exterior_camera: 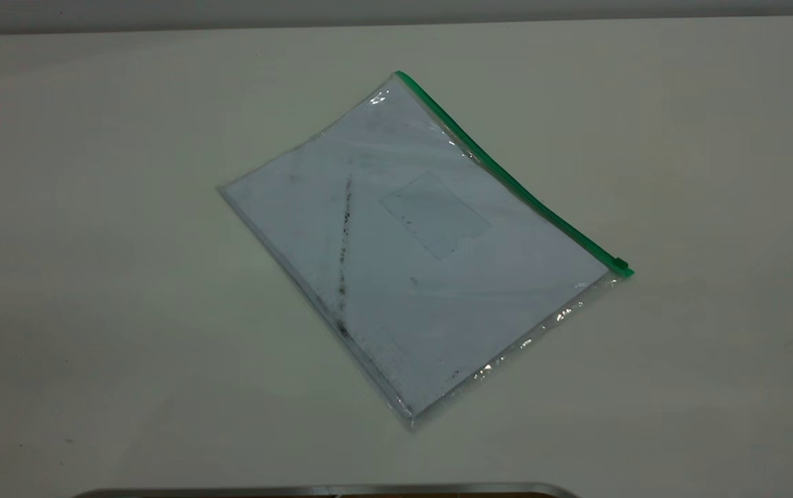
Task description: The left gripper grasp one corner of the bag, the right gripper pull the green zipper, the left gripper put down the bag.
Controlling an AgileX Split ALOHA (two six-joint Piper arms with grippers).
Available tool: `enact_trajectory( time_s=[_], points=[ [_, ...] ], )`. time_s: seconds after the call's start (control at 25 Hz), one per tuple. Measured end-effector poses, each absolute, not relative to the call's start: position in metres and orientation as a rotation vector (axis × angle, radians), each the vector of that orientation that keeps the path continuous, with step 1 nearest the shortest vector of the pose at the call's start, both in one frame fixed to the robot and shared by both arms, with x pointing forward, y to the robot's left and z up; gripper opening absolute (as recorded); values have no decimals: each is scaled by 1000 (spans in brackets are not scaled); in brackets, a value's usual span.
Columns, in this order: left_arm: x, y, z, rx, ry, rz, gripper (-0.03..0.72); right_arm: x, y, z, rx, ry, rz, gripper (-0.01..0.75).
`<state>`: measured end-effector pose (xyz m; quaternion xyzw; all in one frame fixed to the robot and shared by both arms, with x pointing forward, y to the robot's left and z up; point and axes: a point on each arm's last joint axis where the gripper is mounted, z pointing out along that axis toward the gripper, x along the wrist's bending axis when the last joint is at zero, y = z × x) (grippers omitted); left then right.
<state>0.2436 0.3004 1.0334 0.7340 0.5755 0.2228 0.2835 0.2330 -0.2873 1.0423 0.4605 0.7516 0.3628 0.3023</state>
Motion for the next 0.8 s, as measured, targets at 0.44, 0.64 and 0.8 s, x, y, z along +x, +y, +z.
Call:
enact_trajectory(
  time_s=[0.44,0.64,0.8],
  points=[
    [222,301,1032,1680,1703,814,589,233,-287,1042,1221,1993,962,466],
    [222,301,1032,1680,1705,814,589,233,-287,1042,1221,1993,962,466],
    [222,301,1032,1680,1705,814,589,233,-287,1042,1221,1993,962,466]
  ],
)
